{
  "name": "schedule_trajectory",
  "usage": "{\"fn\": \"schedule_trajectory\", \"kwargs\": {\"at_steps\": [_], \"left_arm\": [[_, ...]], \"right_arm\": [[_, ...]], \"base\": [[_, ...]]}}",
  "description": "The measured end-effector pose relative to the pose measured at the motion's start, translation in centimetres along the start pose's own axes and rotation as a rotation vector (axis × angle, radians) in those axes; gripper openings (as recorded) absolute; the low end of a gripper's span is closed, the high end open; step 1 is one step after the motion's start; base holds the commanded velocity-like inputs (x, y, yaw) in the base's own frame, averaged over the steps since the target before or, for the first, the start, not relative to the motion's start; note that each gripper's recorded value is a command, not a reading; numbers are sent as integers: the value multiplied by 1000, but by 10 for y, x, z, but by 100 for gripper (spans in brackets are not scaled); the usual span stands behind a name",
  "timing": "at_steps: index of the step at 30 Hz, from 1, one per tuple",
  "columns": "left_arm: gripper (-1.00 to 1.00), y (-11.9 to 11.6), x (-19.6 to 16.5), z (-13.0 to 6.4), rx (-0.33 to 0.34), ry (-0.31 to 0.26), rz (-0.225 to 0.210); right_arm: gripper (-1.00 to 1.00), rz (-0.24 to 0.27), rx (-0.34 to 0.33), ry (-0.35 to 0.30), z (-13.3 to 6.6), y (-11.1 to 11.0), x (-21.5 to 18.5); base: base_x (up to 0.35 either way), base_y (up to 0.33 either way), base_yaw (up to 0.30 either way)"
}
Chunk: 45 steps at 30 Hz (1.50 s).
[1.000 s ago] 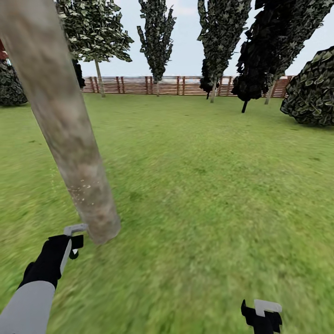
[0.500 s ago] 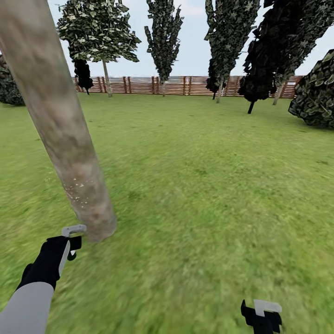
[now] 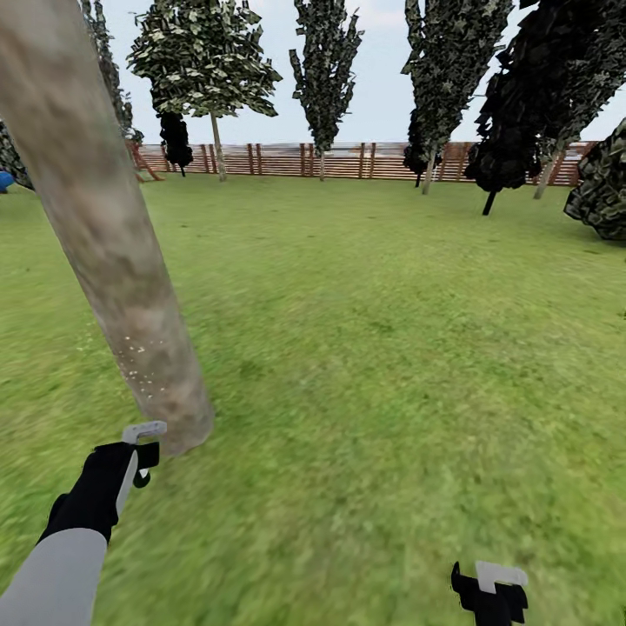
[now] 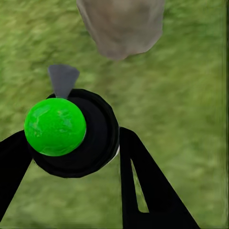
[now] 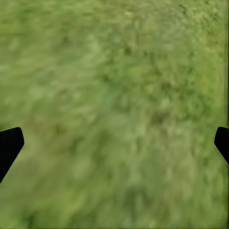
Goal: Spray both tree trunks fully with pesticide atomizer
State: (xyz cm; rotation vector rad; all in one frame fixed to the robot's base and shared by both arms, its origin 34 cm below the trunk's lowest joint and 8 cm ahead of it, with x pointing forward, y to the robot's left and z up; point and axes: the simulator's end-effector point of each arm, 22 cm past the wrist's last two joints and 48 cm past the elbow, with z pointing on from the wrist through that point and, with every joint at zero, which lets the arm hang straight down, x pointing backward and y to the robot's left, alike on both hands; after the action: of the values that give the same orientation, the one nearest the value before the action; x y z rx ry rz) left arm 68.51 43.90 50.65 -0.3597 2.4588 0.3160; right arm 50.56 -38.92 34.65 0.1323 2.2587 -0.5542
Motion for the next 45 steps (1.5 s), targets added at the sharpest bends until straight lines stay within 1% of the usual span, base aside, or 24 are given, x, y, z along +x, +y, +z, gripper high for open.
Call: {"fn": "schedule_trajectory", "kwargs": {"at_steps": [6, 18, 33, 43, 45], "left_arm": [[-100, 0, 0, 0, 0, 0, -1], [-100, -3, 0, 0, 10, 1, -2], [-100, -8, 1, 0, 17, 1, -3], [-100, -3, 0, 0, 2, -1, -4], [-100, 3, 0, 0, -8, -1, -3]], "right_arm": [[100, 0, 0, 0, 0, 0, 0], [100, 1, -1, 0, 0, 1, 0], [100, 1, -1, 0, 0, 1, 0], [100, 1, -1, 0, 0, 1, 0], [100, 1, -1, 0, 0, 1, 0]], "base": [[116, -276, 65], [118, -275, 258], [164, -255, 21], [141, -254, 250], [167, -253, 275]]}}
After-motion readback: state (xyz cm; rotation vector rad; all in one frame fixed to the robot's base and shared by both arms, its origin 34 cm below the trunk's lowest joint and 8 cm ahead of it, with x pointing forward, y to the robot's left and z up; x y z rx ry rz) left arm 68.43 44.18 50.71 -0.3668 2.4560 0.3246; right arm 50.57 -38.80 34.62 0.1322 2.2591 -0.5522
